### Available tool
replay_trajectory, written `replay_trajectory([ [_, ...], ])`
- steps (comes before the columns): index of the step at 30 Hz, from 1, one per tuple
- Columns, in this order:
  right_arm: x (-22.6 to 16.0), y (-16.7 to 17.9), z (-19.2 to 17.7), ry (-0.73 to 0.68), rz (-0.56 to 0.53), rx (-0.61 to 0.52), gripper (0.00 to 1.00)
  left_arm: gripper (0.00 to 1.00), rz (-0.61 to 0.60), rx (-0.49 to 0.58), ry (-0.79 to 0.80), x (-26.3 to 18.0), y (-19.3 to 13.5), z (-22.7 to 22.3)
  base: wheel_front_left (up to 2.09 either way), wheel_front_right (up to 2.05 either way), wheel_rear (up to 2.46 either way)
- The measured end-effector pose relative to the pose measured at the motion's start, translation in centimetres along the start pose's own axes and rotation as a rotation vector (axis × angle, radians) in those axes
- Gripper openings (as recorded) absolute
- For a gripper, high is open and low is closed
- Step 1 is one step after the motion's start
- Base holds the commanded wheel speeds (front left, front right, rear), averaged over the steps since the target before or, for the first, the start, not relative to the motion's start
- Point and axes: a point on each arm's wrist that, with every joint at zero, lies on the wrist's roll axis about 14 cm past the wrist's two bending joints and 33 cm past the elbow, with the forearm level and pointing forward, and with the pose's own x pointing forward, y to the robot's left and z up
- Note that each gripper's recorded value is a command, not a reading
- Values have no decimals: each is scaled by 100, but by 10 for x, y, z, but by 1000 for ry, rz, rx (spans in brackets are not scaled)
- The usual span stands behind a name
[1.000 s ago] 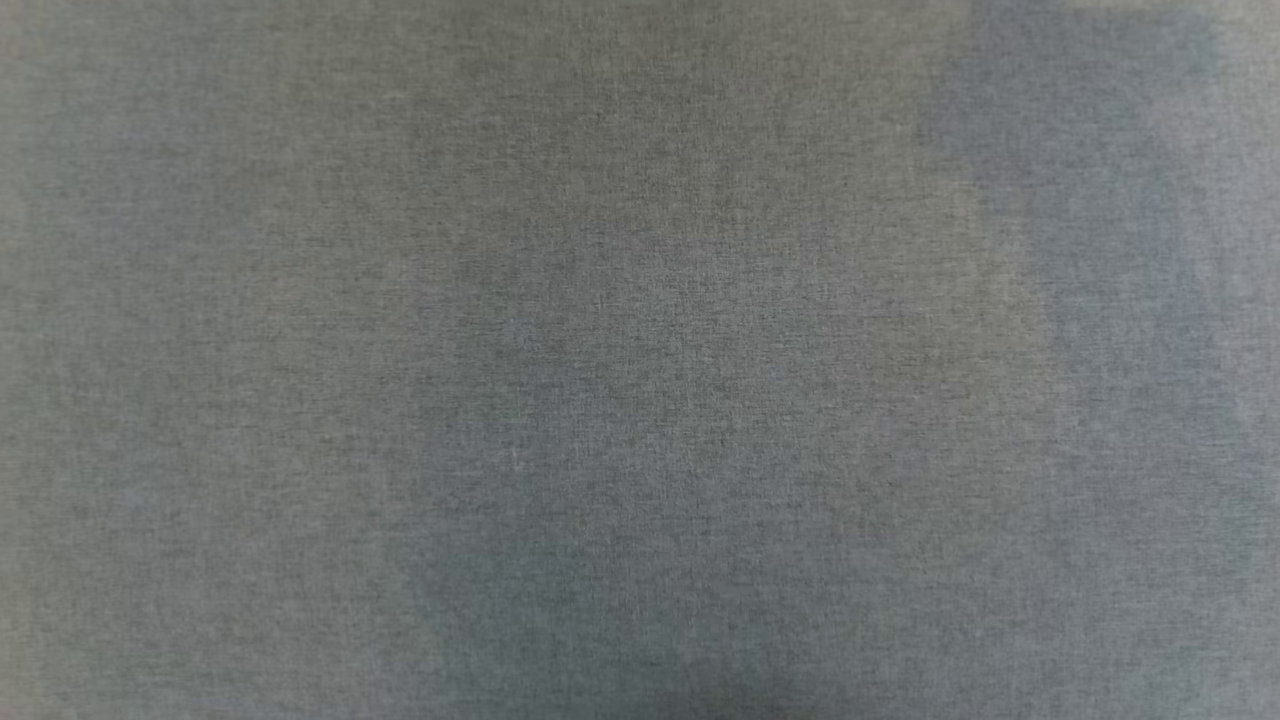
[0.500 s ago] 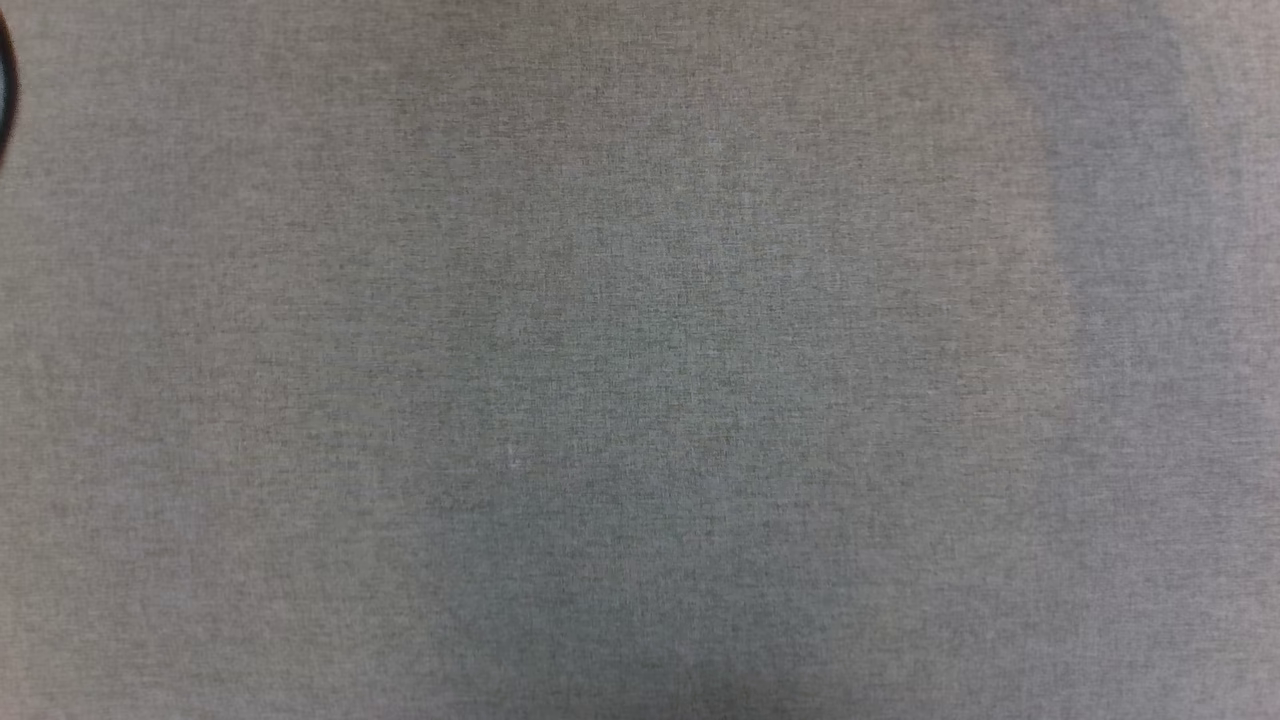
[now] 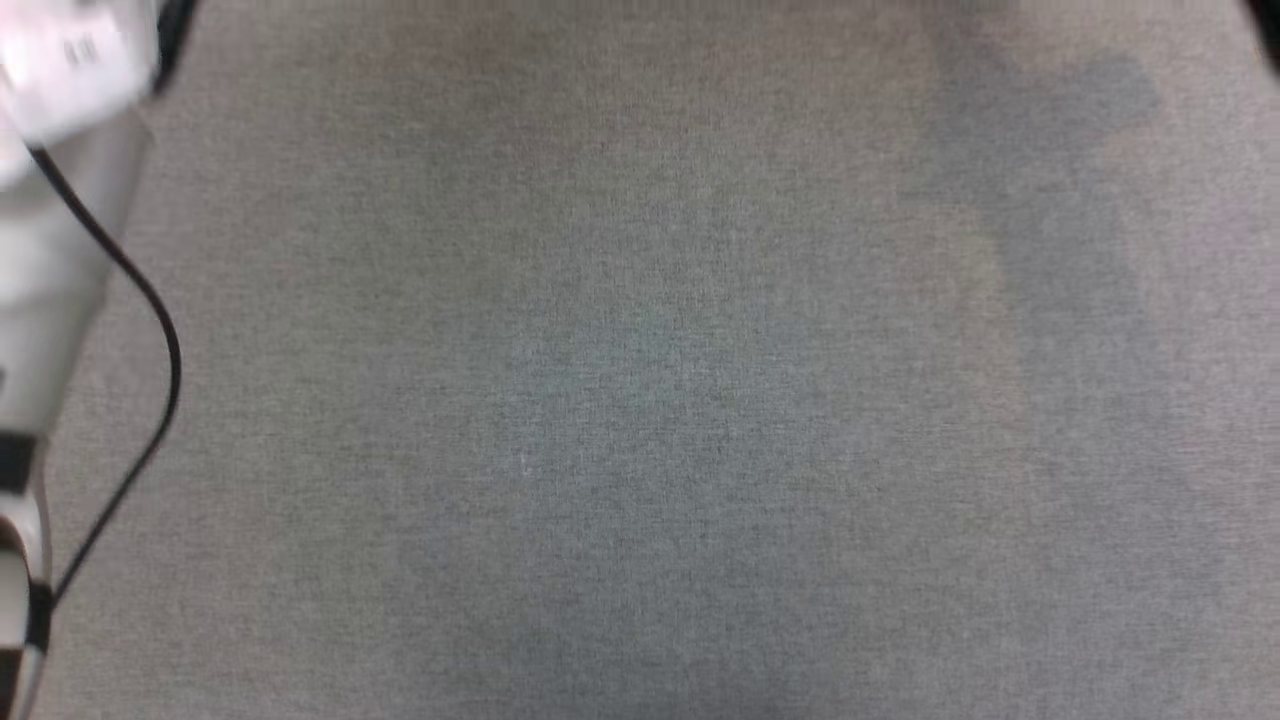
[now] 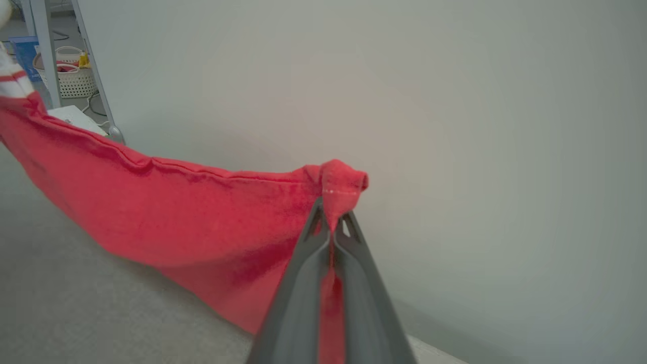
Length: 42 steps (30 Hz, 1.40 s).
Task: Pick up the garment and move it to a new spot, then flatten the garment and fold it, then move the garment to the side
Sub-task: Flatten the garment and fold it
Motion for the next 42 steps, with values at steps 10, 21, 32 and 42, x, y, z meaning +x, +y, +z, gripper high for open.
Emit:
replay_trajectory([
  [10, -101, 54, -69, 180, 113, 79, 0, 0, 96, -222, 187, -136, -55, -55, 0, 0, 0],
  [21, -197, 87, -113, 328, 170, 129, 0, 0, 139, -379, 400, -263, -117, -77, 0, 0, 0],
  [32, -278, 102, -136, 403, 153, 221, 0, 0, 118, -616, 626, -356, -188, -79, 0, 0, 0],
  [42, -334, 117, -156, 512, 147, 333, 0, 0, 59, -693, 772, -399, -213, -79, 0, 0, 0],
])
